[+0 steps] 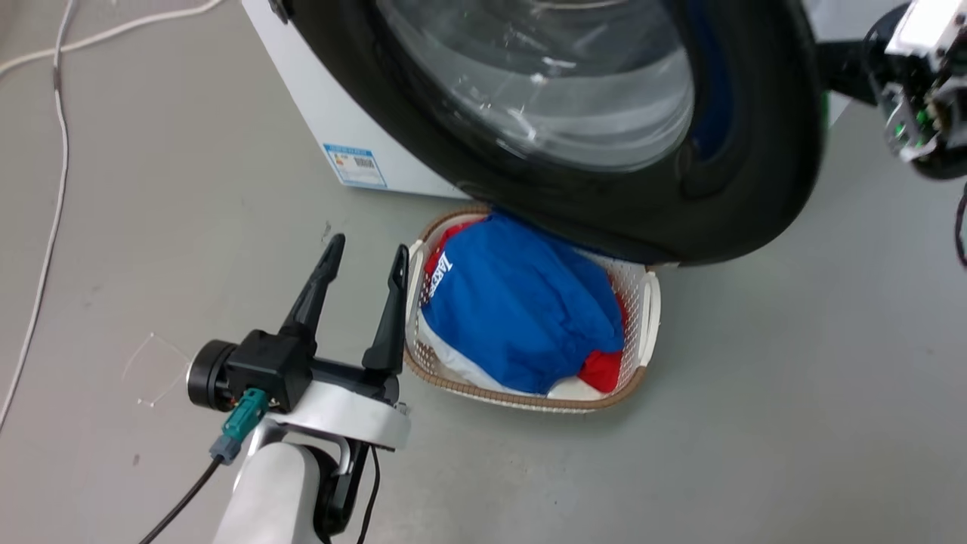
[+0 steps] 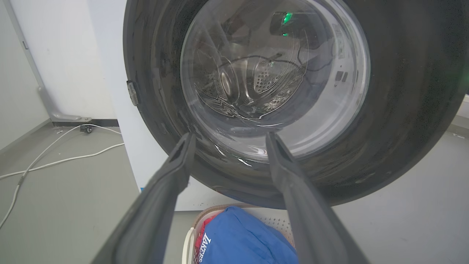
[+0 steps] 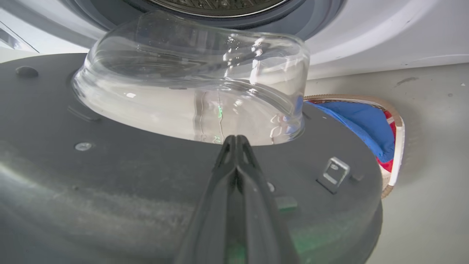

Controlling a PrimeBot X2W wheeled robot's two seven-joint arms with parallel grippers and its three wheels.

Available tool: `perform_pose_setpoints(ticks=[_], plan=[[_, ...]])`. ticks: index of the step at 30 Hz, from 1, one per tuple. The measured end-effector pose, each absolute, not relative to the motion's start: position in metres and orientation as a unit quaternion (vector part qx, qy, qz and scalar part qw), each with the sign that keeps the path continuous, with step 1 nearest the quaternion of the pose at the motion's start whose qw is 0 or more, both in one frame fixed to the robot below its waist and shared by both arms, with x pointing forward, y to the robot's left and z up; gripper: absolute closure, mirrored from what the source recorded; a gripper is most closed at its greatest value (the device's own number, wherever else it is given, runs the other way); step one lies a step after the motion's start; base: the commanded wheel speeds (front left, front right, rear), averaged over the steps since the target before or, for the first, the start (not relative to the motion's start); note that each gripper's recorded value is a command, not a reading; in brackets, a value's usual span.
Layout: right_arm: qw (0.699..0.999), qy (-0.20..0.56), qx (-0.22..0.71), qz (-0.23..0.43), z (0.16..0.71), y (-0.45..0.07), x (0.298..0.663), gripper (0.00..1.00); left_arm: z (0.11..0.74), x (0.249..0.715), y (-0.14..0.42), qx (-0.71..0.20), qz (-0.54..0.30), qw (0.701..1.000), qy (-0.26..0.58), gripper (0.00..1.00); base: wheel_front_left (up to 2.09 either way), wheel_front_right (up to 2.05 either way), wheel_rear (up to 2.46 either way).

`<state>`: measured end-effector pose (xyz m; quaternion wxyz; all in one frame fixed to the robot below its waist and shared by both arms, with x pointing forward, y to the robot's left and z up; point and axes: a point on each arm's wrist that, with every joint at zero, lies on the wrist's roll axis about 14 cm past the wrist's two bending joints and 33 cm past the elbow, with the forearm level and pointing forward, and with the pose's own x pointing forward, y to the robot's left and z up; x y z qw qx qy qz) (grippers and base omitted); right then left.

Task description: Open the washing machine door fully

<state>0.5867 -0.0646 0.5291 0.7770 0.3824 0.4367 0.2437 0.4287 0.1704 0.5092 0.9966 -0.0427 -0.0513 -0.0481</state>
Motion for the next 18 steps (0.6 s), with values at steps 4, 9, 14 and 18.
perform_pose_setpoints(ticks=[4, 9, 14, 18], plan=[[0.766, 0.447, 0.378, 0.266, 0.531, -0.055, 0.561, 1.00, 0.516, 0.419, 0.167, -0.044, -0.053, 0.996, -0.057, 0.00, 0.00, 0.00, 0.00], [0.746, 0.460, 0.374, 0.304, 0.534, -0.034, 0.526, 1.00, 0.522, 0.405, 0.161, -0.047, -0.061, 0.995, -0.063, 0.00, 0.00, 0.00, 0.00], [0.731, 0.467, 0.368, 0.336, 0.535, -0.015, 0.497, 1.00, 0.527, 0.392, 0.155, -0.050, -0.069, 0.994, -0.068, 0.00, 0.00, 0.00, 0.00], [0.713, 0.475, 0.367, 0.363, 0.533, 0.004, 0.473, 1.00, 0.529, 0.383, 0.152, -0.052, -0.073, 0.994, -0.070, 0.00, 0.00, 0.00, 0.00]])
